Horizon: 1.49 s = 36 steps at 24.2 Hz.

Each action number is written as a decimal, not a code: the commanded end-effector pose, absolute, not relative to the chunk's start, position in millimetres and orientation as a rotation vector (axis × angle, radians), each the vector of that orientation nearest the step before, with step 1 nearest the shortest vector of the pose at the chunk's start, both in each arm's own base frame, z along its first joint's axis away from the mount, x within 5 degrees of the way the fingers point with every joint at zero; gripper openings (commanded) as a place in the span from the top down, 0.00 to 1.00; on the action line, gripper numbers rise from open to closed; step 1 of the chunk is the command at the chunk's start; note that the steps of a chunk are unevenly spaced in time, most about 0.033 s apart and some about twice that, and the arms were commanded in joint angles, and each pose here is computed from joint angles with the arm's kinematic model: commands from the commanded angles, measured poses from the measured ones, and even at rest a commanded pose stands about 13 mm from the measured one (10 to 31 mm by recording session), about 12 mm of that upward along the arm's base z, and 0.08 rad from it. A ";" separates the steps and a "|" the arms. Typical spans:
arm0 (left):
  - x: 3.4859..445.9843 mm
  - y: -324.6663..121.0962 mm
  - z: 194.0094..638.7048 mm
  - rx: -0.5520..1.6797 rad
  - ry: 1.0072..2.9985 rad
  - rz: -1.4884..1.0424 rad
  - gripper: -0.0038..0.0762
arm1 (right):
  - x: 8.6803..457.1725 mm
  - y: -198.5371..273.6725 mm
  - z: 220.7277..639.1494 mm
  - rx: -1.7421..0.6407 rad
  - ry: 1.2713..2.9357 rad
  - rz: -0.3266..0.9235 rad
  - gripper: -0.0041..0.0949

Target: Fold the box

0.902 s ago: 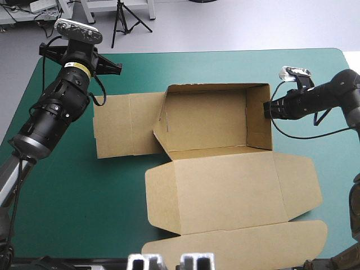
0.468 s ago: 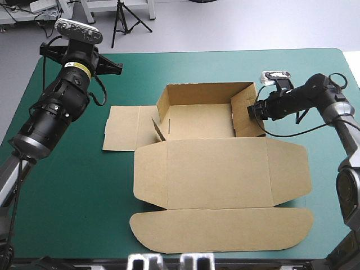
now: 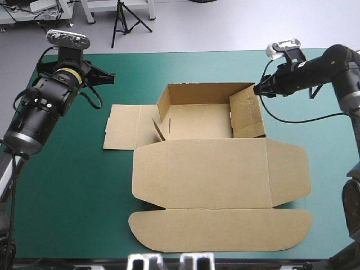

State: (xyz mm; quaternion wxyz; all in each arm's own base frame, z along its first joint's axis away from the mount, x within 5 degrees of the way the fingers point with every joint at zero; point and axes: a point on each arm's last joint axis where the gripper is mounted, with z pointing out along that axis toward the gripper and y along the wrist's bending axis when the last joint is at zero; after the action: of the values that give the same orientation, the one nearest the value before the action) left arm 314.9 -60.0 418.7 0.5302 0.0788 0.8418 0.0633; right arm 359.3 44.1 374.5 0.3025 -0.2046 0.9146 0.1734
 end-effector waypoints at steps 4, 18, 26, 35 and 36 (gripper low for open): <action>307.3 -29.9 431.4 0.103 2.045 -0.074 0.96 | 326.2 40.2 442.1 -0.449 2.331 0.394 0.51; 312.4 31.8 383.7 -0.132 2.486 -0.442 0.96 | 350.2 35.5 416.9 -0.319 2.473 0.377 0.52; 316.3 30.3 385.4 -0.140 2.443 -0.476 0.96 | 396.8 48.9 352.0 -0.304 2.616 0.569 0.52; 318.7 31.5 386.2 -0.055 2.415 -0.429 0.96 | 417.3 83.3 296.7 -0.392 2.762 0.564 0.65; 319.7 32.5 385.6 -0.061 2.413 -0.427 0.96 | 417.5 84.1 296.0 -0.390 2.764 0.568 0.85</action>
State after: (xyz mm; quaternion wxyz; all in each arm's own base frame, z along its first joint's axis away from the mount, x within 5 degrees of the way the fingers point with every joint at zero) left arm 323.6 34.0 360.8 0.2826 -0.0260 0.9456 -0.1592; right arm 426.0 77.2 268.8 0.1273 -0.1248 0.9676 0.1785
